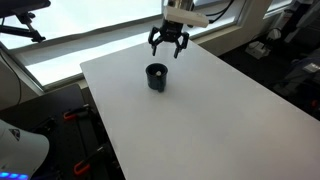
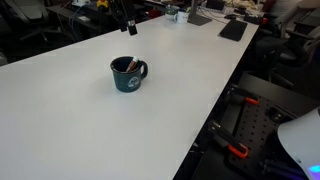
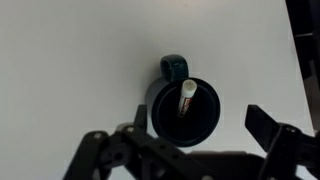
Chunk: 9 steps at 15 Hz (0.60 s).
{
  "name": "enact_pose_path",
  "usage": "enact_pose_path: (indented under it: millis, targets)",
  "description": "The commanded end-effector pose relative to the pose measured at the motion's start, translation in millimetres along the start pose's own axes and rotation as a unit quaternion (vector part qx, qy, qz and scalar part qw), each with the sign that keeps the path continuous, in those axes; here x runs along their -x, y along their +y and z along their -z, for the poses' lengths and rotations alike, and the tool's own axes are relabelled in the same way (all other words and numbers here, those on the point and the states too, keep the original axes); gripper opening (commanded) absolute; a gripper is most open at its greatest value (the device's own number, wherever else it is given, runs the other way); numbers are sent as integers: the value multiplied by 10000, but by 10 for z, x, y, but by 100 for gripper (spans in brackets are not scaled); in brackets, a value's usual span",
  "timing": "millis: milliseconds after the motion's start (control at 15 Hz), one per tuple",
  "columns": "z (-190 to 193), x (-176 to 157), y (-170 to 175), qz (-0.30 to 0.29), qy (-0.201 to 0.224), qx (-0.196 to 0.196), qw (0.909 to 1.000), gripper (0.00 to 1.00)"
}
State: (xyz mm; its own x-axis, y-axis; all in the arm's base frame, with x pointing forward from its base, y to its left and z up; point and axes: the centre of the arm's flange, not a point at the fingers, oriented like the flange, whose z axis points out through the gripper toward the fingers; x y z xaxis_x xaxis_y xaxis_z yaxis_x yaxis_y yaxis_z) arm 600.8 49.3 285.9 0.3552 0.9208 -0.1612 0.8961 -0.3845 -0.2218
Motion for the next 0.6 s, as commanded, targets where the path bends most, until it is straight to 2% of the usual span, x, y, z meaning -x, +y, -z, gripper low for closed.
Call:
enact_pose_path:
  millis: [0,133,533]
  targets:
    - [29,0,11,-15,-6,47,10000,100]
    - [65,3,19,-49,-17,93,9999,100]
    - [-140,-148,65,228,-59,-303,9993,100]
